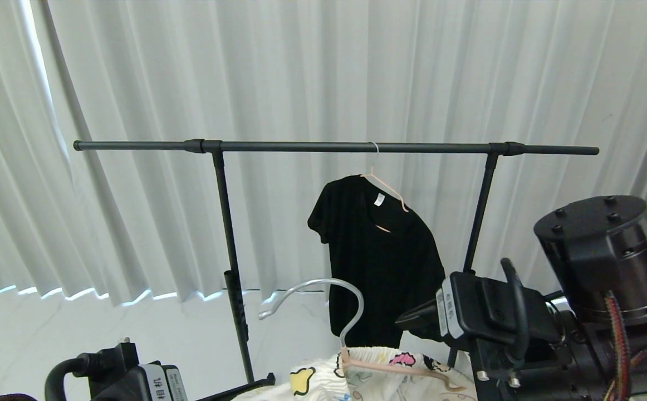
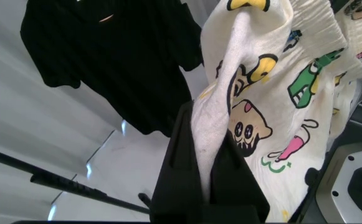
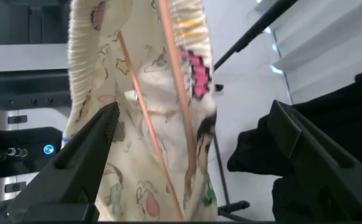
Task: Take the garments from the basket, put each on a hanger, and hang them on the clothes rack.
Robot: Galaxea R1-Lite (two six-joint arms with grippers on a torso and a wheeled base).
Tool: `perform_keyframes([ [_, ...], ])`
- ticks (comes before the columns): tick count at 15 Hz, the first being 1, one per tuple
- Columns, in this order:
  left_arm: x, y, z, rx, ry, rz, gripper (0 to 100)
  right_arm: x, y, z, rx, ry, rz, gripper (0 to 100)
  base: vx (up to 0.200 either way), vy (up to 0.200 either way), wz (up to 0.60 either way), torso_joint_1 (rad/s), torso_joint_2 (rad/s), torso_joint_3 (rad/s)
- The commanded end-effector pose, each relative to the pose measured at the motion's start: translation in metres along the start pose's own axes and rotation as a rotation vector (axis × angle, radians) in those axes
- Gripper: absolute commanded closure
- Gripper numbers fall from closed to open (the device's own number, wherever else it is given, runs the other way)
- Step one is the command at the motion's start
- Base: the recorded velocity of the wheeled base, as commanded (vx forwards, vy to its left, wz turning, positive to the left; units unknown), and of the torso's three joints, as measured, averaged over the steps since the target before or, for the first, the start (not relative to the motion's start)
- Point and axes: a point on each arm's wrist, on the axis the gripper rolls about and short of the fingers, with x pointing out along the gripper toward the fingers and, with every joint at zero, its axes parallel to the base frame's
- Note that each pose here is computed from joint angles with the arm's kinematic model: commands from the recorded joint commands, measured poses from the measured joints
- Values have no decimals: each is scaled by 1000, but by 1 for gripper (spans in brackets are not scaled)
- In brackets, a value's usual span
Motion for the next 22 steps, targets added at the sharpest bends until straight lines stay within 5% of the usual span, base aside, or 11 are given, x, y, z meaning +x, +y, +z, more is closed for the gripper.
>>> perform_keyframes([
  [1, 0, 0, 0, -1, -1, 1, 100, 12, -2, 0, 9, 32, 19, 0, 0, 0, 0, 0, 0, 0],
  [7, -2, 1, 2, -3, -19, 6, 100, 15, -2, -4, 24, 70, 29, 0, 0, 0, 0, 0, 0, 0],
  [8, -1, 1, 2, -4, -21, 7, 100, 16, -3, -3, 23, 69, 28, 100, 0, 0, 0, 0, 0, 0],
  [17, 0, 1, -4, 1, 17, 50, 100, 18, -5, 5, 10, 49, 24, 100, 0, 0, 0, 0, 0, 0],
  [18, 1, 1, -5, 1, 35, 93, 0, 18, -4, 5, 10, 48, 24, 100, 0, 0, 0, 0, 0, 0],
  [22, -4, 3, -4, -14, 15, 109, 0, 14, -5, 6, 9, 43, 2, 100, 0, 0, 0, 0, 0, 0],
])
